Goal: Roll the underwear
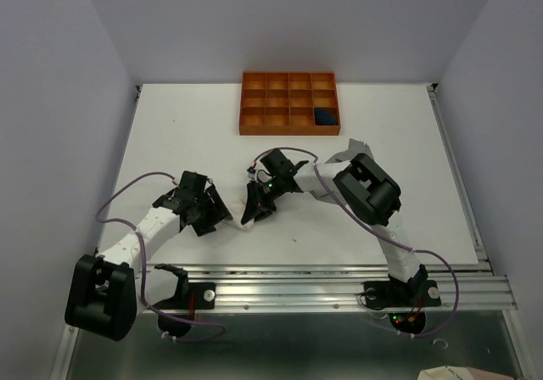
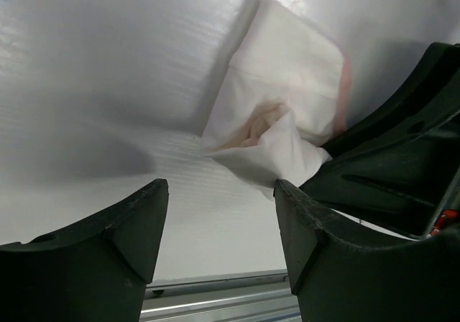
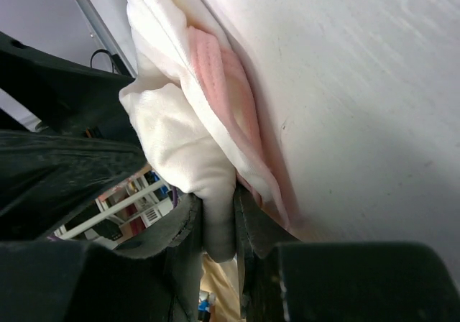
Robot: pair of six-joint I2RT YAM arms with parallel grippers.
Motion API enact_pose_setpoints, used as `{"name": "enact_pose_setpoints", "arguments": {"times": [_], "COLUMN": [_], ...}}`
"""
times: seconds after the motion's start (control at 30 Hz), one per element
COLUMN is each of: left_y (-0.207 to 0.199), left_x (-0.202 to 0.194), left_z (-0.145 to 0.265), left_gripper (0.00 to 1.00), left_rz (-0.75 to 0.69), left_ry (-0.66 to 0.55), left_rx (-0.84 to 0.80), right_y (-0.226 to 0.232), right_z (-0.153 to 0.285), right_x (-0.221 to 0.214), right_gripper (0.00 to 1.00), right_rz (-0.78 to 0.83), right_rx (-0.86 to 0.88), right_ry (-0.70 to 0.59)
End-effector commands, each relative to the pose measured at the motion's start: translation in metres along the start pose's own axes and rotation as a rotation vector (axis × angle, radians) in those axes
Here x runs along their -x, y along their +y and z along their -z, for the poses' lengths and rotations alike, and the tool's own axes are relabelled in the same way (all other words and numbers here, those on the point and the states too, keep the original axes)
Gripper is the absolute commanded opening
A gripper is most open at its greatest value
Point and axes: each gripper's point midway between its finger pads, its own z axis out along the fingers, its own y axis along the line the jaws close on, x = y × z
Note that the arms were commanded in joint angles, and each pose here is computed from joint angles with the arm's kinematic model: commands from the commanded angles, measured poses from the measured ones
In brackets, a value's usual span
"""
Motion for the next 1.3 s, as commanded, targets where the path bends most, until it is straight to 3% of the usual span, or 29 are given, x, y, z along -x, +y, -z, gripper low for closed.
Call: {"name": "enact_pose_setpoints", "arguments": {"times": [0.0, 0.2, 0.47, 0.6, 0.7, 0.97, 1.27], "left_y": [-0.014, -0.008, -0.002, 0.001, 0.008, 0.014, 0.004], "left_x": [-0.004, -0.009, -0.004, 0.001, 0.002, 0.004, 0.005], "left_z": [-0.002, -0.019, -0.029, -0.031, -0.034, -0.033, -0.031], "left_gripper": [0.72, 0.7, 0.53, 0.26, 0.0, 0.0, 0.0], "left_rz": [0.044, 0.076, 0.073, 0.084, 0.085, 0.05, 0.007], "left_ry": [0.002, 0.029, 0.018, 0.01, 0.014, 0.037, 0.076], "left_rx": [-0.084, -0.058, -0.006, 0.027, 0.085, 0.15, 0.127], "right_y": [-0.061, -0.064, -0.064, -0.054, -0.031, 0.018, 0.053], "right_z": [-0.012, -0.013, -0.011, -0.005, 0.008, 0.055, 0.079], "right_x": [-0.005, -0.007, -0.006, 0.001, 0.013, 0.039, 0.025], "right_gripper": [0.07, 0.09, 0.13, 0.23, 0.31, 0.47, 0.5], "right_rz": [-0.101, -0.092, -0.048, 0.048, 0.185, 0.473, 0.829], "right_rx": [-0.188, -0.188, -0.189, -0.184, -0.163, -0.212, -0.221], "right_ry": [-0.012, -0.004, -0.006, -0.03, -0.063, -0.236, -0.318]}}
